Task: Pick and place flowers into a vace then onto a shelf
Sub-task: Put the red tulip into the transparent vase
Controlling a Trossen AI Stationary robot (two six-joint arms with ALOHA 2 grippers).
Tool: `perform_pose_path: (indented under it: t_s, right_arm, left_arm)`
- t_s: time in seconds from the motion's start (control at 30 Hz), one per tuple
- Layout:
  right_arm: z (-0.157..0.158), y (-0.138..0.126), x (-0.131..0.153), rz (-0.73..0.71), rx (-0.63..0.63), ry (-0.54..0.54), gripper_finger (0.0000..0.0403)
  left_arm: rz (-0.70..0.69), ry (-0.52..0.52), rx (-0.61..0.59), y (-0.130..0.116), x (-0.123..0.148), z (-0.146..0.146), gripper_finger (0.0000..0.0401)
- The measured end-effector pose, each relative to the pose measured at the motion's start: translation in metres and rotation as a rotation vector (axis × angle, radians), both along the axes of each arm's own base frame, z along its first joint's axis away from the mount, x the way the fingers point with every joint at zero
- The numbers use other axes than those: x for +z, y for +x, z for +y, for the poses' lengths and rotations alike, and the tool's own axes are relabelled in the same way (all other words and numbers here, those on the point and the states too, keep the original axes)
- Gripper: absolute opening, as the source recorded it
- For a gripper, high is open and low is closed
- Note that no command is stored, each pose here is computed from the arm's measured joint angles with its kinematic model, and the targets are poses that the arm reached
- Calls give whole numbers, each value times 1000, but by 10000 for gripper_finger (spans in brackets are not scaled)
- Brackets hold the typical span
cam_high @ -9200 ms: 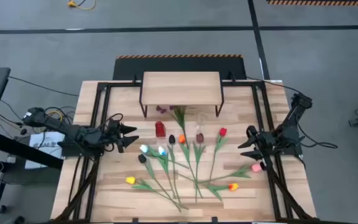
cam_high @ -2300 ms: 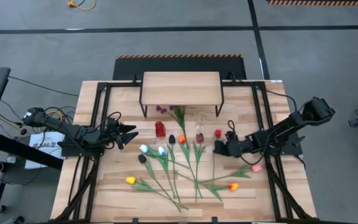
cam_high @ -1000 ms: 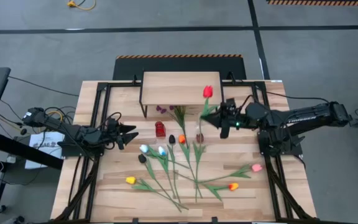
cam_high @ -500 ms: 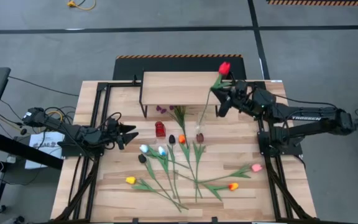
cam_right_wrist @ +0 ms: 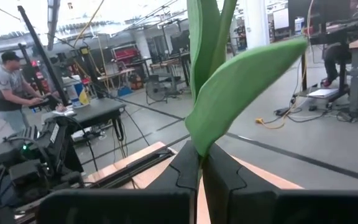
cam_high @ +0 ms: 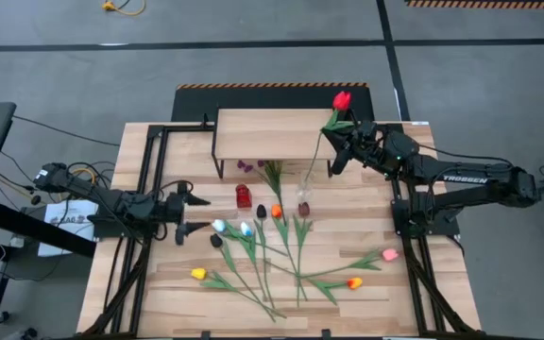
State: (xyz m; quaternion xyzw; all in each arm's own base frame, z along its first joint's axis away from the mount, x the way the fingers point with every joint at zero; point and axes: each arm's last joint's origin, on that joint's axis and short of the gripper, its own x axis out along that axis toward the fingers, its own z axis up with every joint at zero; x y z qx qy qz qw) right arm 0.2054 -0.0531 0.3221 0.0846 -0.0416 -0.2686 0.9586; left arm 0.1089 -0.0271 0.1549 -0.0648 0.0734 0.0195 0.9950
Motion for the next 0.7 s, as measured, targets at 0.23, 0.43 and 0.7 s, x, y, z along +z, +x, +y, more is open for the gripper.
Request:
perform_pose_path:
  t_s: [0.23, 0.43, 0.7]
  right_arm:
    - [-5, -1, 1, 6, -24, -23, 1]
    - [-6, 1, -3, 41, -26, -41, 1]
    - [0, 15, -17, 157, 24, -73, 1]
  left_arm:
    - [-91, 107, -339, 0, 8, -10, 303]
    - [-132, 110, -420, -1, 11, -12, 303]
    - [-143, 110, -416, -1, 12, -12, 303]
